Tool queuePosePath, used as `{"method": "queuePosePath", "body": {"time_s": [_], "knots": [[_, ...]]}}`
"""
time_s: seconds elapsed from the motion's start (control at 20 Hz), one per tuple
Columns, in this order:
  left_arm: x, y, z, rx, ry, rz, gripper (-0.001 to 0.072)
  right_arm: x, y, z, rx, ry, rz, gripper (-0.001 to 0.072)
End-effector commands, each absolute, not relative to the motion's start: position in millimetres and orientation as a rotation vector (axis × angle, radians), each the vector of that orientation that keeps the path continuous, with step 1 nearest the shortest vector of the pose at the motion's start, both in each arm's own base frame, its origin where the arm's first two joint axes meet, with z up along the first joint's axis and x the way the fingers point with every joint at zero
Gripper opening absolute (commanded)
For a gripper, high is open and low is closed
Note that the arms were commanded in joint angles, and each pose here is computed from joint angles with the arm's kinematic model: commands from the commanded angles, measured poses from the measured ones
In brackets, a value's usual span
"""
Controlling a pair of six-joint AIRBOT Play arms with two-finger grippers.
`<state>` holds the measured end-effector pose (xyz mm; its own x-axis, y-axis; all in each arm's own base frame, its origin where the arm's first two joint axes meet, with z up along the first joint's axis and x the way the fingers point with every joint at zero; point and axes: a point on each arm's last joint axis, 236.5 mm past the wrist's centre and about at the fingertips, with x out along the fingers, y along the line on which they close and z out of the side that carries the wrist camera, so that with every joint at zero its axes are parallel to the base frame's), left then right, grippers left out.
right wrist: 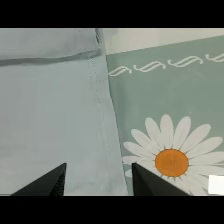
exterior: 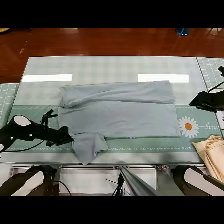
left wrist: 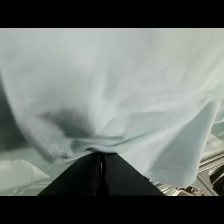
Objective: Fold the shirts.
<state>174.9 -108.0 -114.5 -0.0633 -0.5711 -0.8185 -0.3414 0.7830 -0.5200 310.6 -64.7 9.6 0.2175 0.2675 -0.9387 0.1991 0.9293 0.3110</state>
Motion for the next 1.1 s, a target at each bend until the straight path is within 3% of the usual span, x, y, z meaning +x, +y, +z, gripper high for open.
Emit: {"method": "queuePosePath", "body": {"time_s": [0.0,0.15,0.45,1.05], "knots": [[186,-116,-117,-0.737,1.622,-0.215,0.0030,307,-68,8,0.391,1.376,0.039,0.0497],[176,-121,-109,-0.704,1.643,-0.286,0.0029,285,-96,-2,0.322,1.463,-0.079,0.0497],[181,-121,-96,-0.680,1.584,-0.313,0.0029,227,-71,-52,0.528,1.615,-0.020,0.0500],[181,-121,-95,-0.680,1.583,-0.314,0.0029,216,-23,-106,0.742,1.563,-0.006,0.0500]]}}
